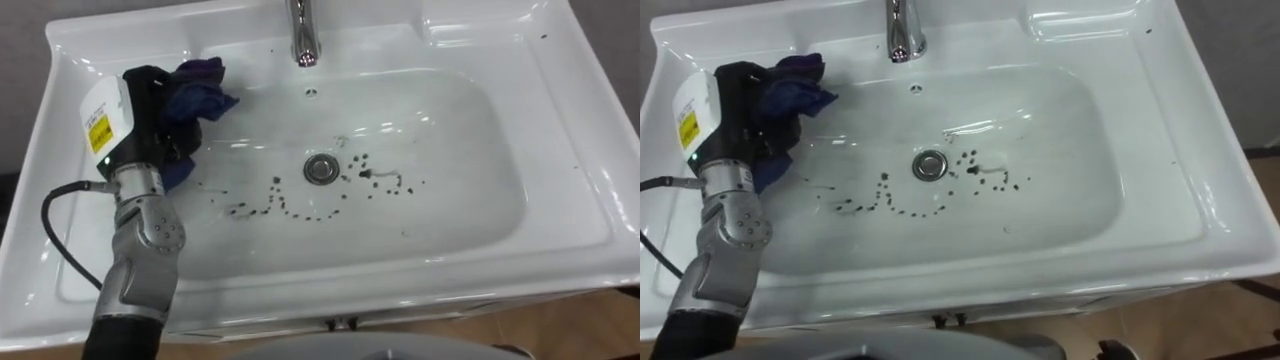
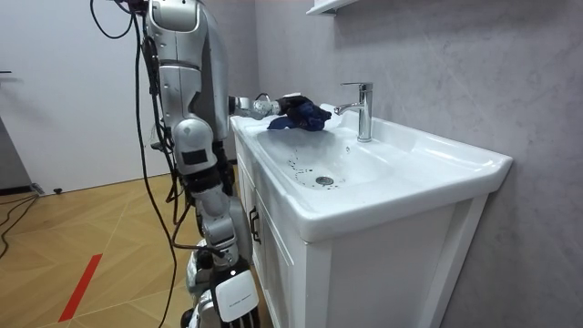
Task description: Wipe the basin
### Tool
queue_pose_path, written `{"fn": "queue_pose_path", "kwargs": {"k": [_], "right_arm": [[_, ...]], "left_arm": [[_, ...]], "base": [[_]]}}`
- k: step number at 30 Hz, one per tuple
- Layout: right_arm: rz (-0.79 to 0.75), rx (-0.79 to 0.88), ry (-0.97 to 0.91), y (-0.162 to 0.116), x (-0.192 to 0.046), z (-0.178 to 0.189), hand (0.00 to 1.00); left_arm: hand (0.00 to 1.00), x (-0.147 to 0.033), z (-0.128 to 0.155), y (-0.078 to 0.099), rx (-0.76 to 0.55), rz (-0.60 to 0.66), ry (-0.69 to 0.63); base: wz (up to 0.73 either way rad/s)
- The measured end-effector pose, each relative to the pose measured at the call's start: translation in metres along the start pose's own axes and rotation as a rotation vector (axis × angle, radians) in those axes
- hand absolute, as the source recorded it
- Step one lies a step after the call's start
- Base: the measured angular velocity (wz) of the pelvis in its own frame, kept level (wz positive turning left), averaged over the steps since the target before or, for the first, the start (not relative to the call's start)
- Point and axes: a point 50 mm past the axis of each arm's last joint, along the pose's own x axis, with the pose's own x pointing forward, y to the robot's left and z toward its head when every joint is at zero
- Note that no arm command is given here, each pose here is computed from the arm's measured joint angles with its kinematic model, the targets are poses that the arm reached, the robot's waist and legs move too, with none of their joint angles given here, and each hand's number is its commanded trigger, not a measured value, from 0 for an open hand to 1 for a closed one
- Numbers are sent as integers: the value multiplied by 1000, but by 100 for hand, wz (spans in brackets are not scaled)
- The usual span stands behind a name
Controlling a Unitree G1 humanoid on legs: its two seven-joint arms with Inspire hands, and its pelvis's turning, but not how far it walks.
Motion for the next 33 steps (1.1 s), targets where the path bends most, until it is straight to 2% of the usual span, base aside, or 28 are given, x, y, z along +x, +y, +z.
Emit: {"fn": "queue_pose_path", "kwargs": {"k": [9, 11, 13, 16, 21, 24, 33], "right_arm": [[26, 6, 17, 3, -1, -7, 0], [25, -10, -25, 5, -1, 6, 0], [23, -2, 34, 5, -1, -10, 0], [46, 15, 44, 6, -1, -6, 0], [45, 21, 27, 3, 0, 2, 0], [55, 17, 65, 6, -1, -7, 0], [43, 9, 91, 6, -1, -11, 0]], "left_arm": [[100, -14, -11, -10, 50, -66, 50], [100, -11, -18, -3, 88, -47, 62], [100, -14, -15, -10, 115, -99, 31], [100, -14, -10, -15, 120, -126, 2], [100, -22, -17, -29, 177, -217, 28], [100, -26, -21, -36, 219, -257, 34], [100, -35, -21, -47, 276, -330, 37]], "base": [[-13], [-31], [78], [36], [-5], [0], [-2]]}}
